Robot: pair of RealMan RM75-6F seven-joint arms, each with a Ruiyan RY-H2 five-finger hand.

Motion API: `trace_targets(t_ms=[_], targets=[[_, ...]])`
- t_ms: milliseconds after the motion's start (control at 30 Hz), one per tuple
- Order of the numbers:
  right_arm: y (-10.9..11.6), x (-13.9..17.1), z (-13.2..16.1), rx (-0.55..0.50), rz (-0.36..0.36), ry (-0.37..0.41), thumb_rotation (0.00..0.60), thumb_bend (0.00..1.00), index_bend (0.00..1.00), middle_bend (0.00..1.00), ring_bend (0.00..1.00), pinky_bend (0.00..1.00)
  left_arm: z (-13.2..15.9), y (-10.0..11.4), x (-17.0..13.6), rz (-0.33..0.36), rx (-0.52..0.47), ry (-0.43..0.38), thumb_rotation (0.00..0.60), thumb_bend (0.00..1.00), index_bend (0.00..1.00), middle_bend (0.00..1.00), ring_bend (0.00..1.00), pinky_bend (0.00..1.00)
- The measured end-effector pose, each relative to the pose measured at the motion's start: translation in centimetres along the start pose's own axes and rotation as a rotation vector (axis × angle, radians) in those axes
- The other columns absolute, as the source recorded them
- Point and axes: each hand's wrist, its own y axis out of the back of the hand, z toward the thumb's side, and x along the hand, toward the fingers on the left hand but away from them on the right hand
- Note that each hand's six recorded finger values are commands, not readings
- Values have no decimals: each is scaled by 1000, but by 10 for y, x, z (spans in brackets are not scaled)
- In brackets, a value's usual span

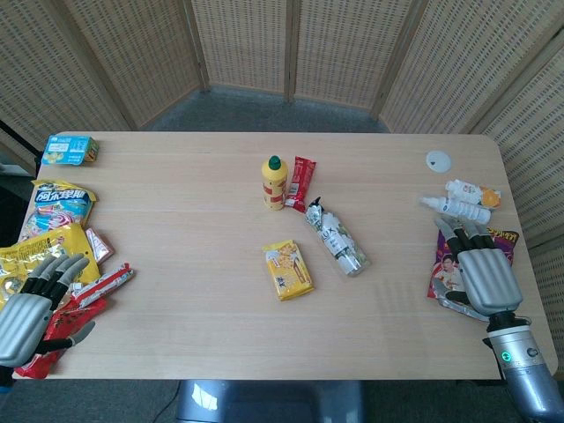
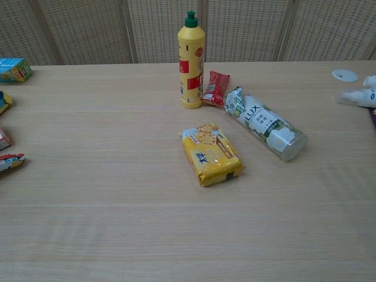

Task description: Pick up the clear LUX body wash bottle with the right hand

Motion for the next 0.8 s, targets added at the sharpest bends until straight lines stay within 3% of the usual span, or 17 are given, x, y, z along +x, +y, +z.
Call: trace_targets(t_ms=[533, 800], targets=[[-11, 2, 0, -33, 52, -6, 591, 246, 0, 35, 0, 0, 4, 0, 9, -8, 6, -20, 533, 301, 0, 0, 0, 0], [-37, -21, 32, -69, 178, 89, 593, 244, 0, 57, 0, 0, 3, -7, 19, -35, 4, -26, 534, 301, 0, 0, 0, 0]])
